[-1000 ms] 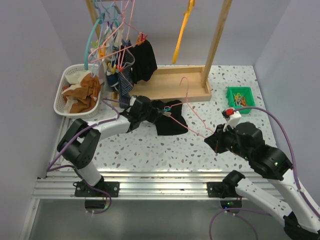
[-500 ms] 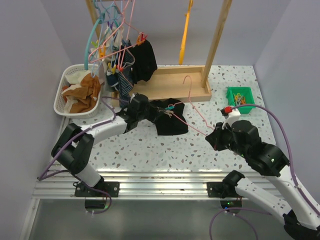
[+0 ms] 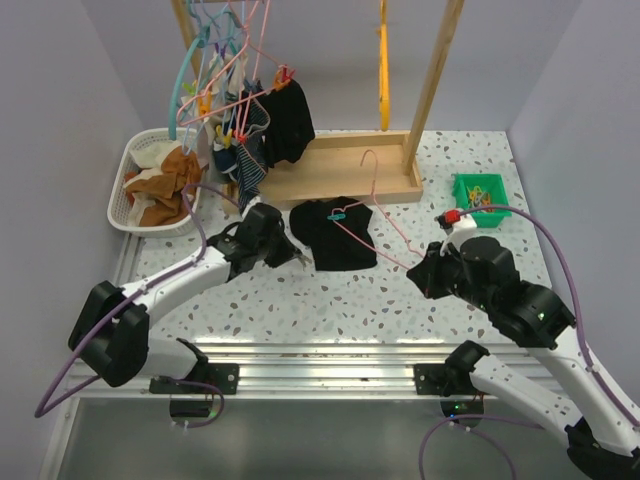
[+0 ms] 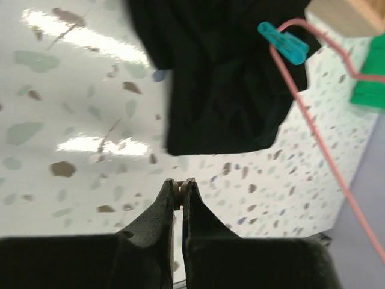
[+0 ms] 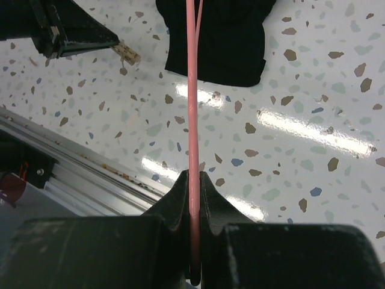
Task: Remove the underwear clipped to the hanger
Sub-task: Place the clamp at the center of the board.
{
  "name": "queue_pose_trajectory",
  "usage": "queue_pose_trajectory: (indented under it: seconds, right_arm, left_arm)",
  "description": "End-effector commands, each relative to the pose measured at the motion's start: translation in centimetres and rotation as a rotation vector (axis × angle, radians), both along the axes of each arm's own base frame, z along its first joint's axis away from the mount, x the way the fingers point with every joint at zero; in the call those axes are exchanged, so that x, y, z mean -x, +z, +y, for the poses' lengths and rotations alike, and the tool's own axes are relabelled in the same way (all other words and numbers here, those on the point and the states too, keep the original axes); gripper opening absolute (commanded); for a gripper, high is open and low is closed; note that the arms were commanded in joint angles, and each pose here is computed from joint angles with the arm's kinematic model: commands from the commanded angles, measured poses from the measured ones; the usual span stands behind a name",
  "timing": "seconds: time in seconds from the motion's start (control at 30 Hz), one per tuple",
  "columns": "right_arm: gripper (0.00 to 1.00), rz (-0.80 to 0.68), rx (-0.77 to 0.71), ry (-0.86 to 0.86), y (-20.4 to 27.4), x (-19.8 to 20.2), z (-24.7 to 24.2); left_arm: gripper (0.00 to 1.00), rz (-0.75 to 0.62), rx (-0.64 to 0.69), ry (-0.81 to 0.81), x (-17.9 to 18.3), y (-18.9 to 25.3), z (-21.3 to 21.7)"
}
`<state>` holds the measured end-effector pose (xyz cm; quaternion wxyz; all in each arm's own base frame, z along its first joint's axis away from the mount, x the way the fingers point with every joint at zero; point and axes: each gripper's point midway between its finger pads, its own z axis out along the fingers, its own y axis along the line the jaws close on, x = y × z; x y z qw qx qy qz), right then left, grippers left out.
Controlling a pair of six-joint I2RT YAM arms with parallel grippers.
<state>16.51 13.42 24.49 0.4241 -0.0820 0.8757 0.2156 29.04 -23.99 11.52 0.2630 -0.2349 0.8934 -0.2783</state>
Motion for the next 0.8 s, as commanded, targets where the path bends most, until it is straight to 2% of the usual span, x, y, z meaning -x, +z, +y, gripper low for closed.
queue_pose_trajectory:
  seconds: [0.0, 0.07, 0.1, 0.2, 0.3, 0.4, 0.43, 0.53, 0.63, 0.77]
  right_arm:
    - [0.0, -0.097, -0.08, 0.053, 3.8, -0.5, 1.3]
    - [0.0, -0.098, -0.084, 0.062, 4.2, -0.3, 1.3]
    - [0.0, -0.092, -0.084, 0.072, 4.2, -0.1, 1.4]
    - [0.0, -0.087, -0.081, 0.091, 4.4, 0.2, 1.5]
    - [0.0, -0.082, -0.065, 0.104, 4.3, 0.4, 1.4]
    - [0.0, -0.066, -0.055, 0.141, 4.1, 0.8, 1.8]
    - [0.0, -0.063, -0.053, 0.153, 4.1, 0.9, 1.9]
    - [0.0, -0.054, -0.048, 0.174, 3.9, 1.0, 2.2]
    - [0.0, -0.038, -0.053, 0.2, 3.6, 1.1, 2.7]
    - [0.0, -0.029, -0.069, 0.227, 3.3, 1.0, 3.5]
  left_arm:
    - [0.0, 0.02, -0.196, -0.089, 2.7, -2.5, 3.4]
    - [0.0, 0.025, -0.15, -0.144, 3.7, -3.5, 2.6]
    - [0.0, -0.015, -0.066, -0.211, 4.0, -2.7, 0.6]
    - [0.0, -0.004, -0.008, -0.285, 5.6, -3.5, -1.0]
    - [0.11, -0.041, 0.062, -0.3, 5.7, -2.5, -2.1]
    - [0.38, -0.068, 0.104, -0.309, 5.6, -1.3, -2.9]
    - [0.57, -0.086, 0.107, -0.306, 5.2, -0.4, -3.1]
    - [0.86, -0.132, 0.091, -0.264, 3.9, 1.3, -3.0]
    - [1.0, -0.179, 0.051, -0.195, 2.3, 2.9, -2.2]
    - [1.0, -0.209, -0.001, -0.105, 0.7, 3.7, -1.1]
